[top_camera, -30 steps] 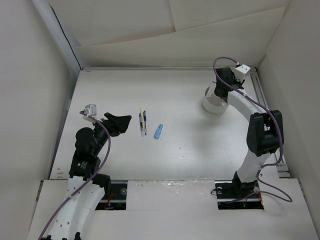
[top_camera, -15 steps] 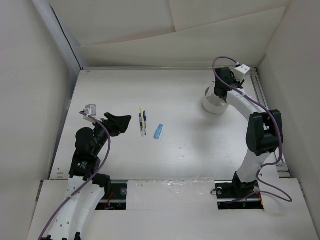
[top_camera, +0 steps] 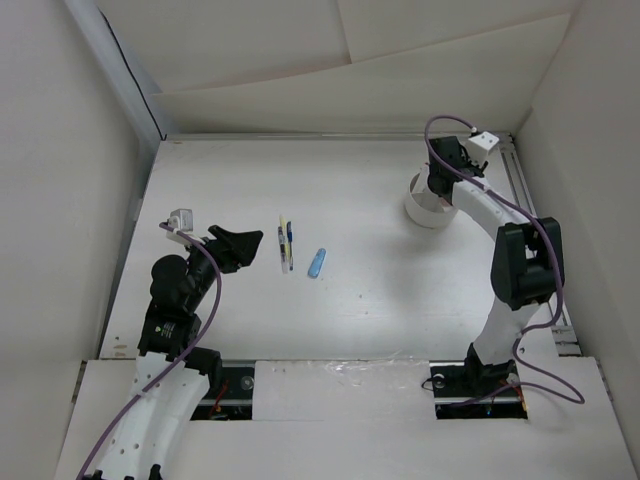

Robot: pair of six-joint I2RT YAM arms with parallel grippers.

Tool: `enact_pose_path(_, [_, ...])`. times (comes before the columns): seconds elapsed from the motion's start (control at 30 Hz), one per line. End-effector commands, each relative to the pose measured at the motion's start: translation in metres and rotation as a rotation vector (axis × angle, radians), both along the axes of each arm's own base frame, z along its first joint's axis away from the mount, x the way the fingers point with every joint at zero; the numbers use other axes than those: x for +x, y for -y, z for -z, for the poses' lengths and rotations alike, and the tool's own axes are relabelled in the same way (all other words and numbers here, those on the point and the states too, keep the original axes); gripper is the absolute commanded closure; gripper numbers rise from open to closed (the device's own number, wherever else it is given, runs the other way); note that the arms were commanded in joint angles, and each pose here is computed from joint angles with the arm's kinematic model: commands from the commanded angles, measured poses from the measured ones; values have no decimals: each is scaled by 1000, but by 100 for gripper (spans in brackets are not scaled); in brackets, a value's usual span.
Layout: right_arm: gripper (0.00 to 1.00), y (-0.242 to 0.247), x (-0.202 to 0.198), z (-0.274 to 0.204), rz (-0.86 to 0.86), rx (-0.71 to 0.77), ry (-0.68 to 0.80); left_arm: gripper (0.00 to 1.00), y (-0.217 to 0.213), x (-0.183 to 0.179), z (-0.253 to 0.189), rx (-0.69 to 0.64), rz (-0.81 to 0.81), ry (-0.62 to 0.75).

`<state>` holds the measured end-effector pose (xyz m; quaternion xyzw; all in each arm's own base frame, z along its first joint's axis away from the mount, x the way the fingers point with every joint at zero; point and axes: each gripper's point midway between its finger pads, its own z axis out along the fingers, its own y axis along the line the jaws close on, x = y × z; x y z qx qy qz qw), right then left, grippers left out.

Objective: Sort the stationery into containers
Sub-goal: Place the stationery in the storage box, then pick up the stationery from the center of the board.

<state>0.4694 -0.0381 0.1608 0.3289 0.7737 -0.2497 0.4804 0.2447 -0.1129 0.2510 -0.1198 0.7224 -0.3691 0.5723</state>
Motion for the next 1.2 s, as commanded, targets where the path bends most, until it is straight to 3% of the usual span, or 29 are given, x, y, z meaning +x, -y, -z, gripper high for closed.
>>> enact_pose_path(0.0, [80, -4, 8, -11, 8, 7, 35, 34, 4, 0, -11, -12, 20, 49])
enact_pose_path(0.4, [57, -4, 1, -39, 4, 30, 91, 34, 4, 0, -6, -11, 20, 40])
enact_pose_path(0.8, [54, -1, -12, -79, -20, 65, 171, 34, 4, 0, -6, -11, 20, 40])
enact_pose_path(0.93, [67, -31, -24, -95, -126, 122, 218, 34, 4, 0, -6, -11, 20, 40])
enact_pose_path(0.97, [82, -39, -28, -107, -161, 145, 253, 34, 4, 0, -6, -11, 20, 40])
enact_pose_path(1.03, [98, -83, -30, -109, -311, 203, 263, 34, 4, 0, -6, -11, 20, 40])
enact_pose_path(1.17, [100, -181, -46, -85, -648, 287, 199, 34, 2, 1, -6, -10, 11, 40])
